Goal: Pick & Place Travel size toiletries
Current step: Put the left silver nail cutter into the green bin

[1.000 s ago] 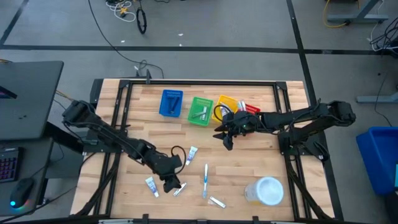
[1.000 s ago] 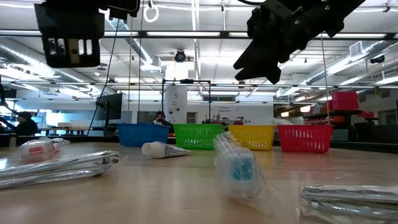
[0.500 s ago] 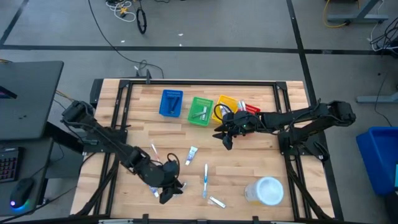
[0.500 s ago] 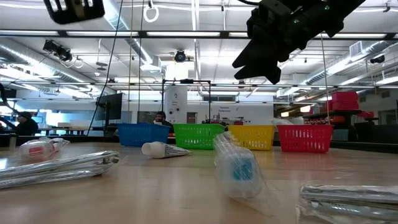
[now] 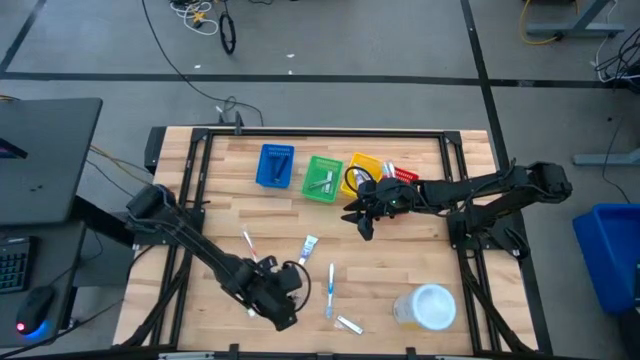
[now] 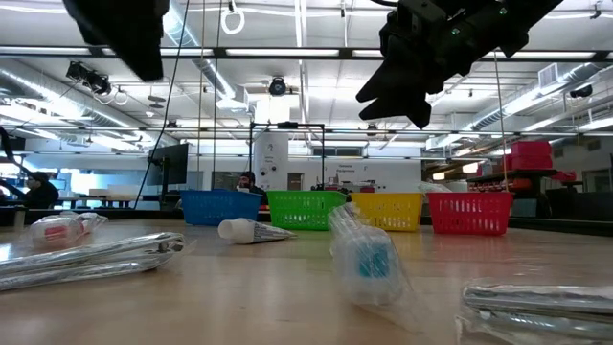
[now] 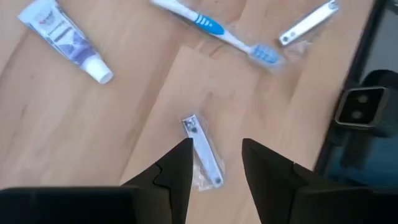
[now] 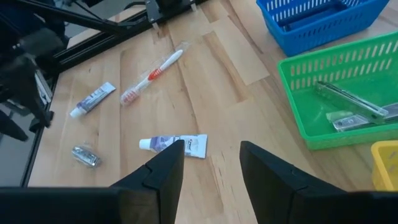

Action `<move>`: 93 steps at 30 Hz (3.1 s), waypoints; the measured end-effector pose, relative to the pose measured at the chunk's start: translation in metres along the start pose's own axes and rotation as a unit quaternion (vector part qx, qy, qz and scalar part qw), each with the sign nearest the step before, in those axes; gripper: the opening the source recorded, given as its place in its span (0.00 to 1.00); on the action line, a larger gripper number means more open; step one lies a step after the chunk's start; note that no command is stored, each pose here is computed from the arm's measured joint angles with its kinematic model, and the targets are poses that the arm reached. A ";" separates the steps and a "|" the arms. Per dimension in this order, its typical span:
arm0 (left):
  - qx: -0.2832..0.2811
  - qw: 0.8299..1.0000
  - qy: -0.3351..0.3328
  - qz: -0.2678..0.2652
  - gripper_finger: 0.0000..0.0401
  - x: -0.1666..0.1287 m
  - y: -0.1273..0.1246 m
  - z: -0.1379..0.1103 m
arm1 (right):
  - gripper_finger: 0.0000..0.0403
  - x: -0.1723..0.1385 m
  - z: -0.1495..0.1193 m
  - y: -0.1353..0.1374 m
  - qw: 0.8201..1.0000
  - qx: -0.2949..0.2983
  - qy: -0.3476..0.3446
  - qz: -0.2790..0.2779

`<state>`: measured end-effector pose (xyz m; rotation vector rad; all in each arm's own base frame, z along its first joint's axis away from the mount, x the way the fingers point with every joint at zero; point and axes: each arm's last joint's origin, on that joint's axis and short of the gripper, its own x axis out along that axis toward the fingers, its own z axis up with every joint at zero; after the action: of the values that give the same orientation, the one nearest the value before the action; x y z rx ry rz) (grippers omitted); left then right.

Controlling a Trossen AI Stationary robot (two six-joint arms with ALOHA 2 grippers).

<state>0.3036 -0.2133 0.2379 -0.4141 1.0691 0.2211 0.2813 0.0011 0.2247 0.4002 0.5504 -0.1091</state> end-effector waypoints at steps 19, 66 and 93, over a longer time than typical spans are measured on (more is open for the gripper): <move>-0.015 0.998 0.003 0.059 0.36 0.050 0.001 -0.013 | 0.41 0.000 0.000 0.000 1.000 0.000 0.000 0.000; -0.062 0.995 0.022 0.077 0.26 0.093 -0.002 -0.042 | 0.40 0.000 0.002 0.001 1.000 0.028 -0.010 0.005; -0.110 0.967 -0.102 0.208 0.19 0.025 0.078 0.053 | 0.39 -0.001 -0.008 -0.001 0.997 0.025 0.061 0.040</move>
<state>0.3292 -0.1202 0.2204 -0.3534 0.9208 0.7463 0.2769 0.0030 0.2186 0.4800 0.6529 -0.0205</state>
